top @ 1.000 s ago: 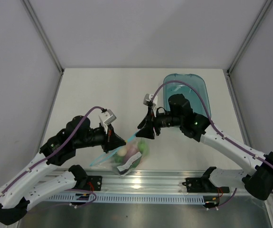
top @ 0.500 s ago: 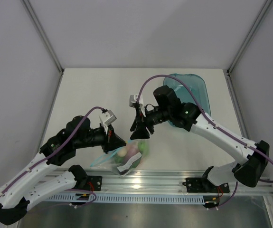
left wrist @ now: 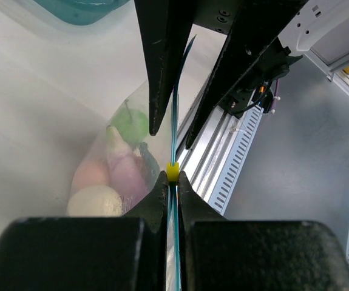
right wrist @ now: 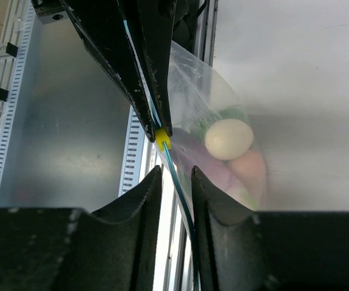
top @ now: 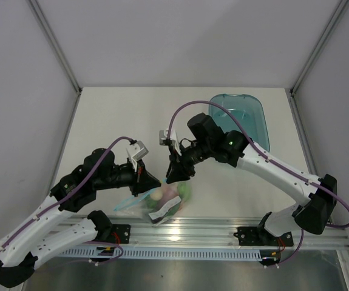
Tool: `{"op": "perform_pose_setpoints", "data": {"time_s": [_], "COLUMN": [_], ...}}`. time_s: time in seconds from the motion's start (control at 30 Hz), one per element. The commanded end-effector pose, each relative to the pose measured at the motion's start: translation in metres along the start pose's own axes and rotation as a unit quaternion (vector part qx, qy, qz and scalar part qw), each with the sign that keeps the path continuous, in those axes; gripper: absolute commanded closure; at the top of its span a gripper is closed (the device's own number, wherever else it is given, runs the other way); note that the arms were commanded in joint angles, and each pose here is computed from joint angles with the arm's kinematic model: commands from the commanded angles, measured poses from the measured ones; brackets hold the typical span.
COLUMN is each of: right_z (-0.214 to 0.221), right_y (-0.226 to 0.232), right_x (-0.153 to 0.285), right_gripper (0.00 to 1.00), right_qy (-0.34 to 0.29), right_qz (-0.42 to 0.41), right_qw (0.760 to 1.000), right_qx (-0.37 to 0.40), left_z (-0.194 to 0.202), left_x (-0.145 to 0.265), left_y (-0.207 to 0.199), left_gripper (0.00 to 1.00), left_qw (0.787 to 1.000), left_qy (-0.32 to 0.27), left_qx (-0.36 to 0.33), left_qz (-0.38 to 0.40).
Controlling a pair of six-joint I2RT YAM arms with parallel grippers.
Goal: Place the food in the zip-top bag and seal the zipper
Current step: Zip the zipper food storage bag at the center of the board.
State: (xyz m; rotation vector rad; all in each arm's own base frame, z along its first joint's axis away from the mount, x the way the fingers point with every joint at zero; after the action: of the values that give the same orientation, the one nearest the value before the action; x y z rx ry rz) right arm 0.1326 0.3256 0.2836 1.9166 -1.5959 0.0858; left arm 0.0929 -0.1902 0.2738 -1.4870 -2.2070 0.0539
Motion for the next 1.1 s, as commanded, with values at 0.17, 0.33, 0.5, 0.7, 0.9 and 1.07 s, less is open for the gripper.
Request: {"op": "perform_pose_setpoints", "data": {"time_s": [0.17,0.33,0.5,0.7,0.9,1.07], "right_z": [-0.011,-0.013,-0.012,-0.009,-0.009,-0.008], "right_y": [0.003,0.003,0.003,0.001,-0.002,-0.006], "right_x": [0.000,0.002,0.004,0.006,0.013,0.020], "right_gripper": [0.81,0.87,0.92,1.00,1.00,1.00], "right_qy": [-0.009,-0.012,-0.011,-0.008,-0.030,-0.048], "right_qz": [0.009,0.018,0.022,0.037,0.077,0.113], "right_qw": [1.000,0.999,0.999,0.999,0.996,0.992], "right_qx": [0.023,0.027,0.028,0.027,0.032,0.032], "left_z": [-0.003,-0.002,-0.003,-0.003,0.000,-0.001], "left_x": [0.002,0.001,0.001,0.002,0.004,0.005], "left_y": [-0.005,-0.005,-0.005,-0.002,0.000,0.000], "left_gripper": [0.99,0.99,0.99,0.99,1.00,0.99], "left_qw": [1.000,1.000,1.000,1.000,1.000,1.000], "left_qy": [-0.012,-0.011,-0.011,-0.010,-0.006,-0.008], "left_qx": [-0.010,-0.009,-0.010,-0.013,-0.010,-0.013], "left_qz": [0.016,0.016,0.016,0.006,-0.003,-0.007]}}
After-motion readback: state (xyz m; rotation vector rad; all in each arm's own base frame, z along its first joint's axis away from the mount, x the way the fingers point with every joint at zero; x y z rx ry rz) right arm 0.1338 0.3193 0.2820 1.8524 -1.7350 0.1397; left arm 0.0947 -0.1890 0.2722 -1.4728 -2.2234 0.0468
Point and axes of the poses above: each gripper's point midway between its finger pads, its own x axis back along the fingers, its own y axis along the line the jaws close on, z = x × y, the point moved 4 cm from there along x, back along the fingers, and after that the axes turned 8 degrees about -x, right-handed, at the moved point
